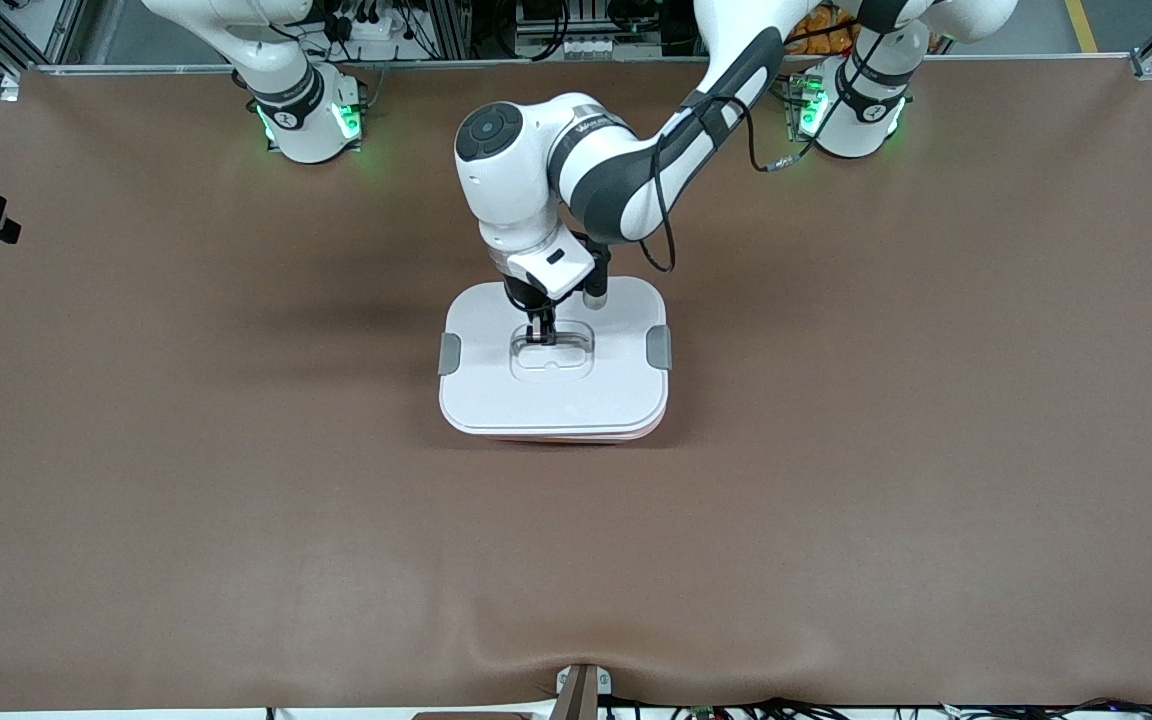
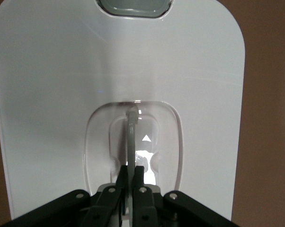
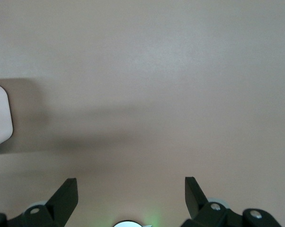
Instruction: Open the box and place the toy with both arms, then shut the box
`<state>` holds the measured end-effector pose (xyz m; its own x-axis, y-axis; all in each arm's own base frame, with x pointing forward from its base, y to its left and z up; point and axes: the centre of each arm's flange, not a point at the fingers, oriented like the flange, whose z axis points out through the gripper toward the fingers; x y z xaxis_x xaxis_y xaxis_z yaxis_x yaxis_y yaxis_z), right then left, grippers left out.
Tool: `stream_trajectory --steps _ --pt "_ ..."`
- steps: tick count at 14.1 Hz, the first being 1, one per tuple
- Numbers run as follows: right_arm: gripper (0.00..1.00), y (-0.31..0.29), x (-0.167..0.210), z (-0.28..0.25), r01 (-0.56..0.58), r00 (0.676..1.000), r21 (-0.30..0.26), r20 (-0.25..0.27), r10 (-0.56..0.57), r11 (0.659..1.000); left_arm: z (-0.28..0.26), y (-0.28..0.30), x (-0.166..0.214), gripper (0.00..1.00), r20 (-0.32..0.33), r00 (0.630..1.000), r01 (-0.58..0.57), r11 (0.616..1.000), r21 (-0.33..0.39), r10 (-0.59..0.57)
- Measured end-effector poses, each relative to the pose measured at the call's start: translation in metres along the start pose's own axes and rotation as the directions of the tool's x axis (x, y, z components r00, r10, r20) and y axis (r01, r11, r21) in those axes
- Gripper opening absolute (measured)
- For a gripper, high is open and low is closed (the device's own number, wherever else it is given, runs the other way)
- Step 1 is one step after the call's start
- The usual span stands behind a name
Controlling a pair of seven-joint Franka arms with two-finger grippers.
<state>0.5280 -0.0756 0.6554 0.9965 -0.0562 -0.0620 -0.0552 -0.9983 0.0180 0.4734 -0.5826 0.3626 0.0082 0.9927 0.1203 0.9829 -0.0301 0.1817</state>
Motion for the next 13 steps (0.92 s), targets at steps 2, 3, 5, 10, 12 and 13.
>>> stream_trajectory --steps 2,3,5,10,12,13 --pt "1.00 -0.002 0.000 0.000 0.003 1.000 0.000 0.000 -0.003 1.000 0.002 0.000 0.000 0.07 -0.004 1.000 0.000 1.000 0.003 0.000" --pt "1.00 -0.002 0.000 0.000 0.004 1.000 0.000 0.000 -0.004 1.000 0.003 -0.001 0.000 0.07 -0.005 1.000 -0.001 1.000 0.004 0.001" --pt "1.00 -0.003 0.000 0.000 0.005 1.000 0.000 0.000 -0.005 1.000 0.006 -0.001 0.000 0.07 -0.009 1.000 -0.002 1.000 0.007 0.002" --pt "1.00 -0.003 0.000 0.000 0.005 1.000 0.000 0.000 -0.005 1.000 0.013 -0.004 0.001 0.07 -0.021 1.000 -0.005 1.000 0.016 0.005" --pt "1.00 -0.003 0.000 0.000 0.005 1.000 0.000 0.000 -0.005 1.000 0.014 -0.004 0.001 0.07 -0.022 1.000 -0.005 1.000 0.017 0.006" --pt "1.00 -0.003 0.000 0.000 0.005 1.000 0.000 0.000 -0.005 1.000 0.014 -0.004 0.001 0.07 -0.022 1.000 -0.005 1.000 0.017 0.006"
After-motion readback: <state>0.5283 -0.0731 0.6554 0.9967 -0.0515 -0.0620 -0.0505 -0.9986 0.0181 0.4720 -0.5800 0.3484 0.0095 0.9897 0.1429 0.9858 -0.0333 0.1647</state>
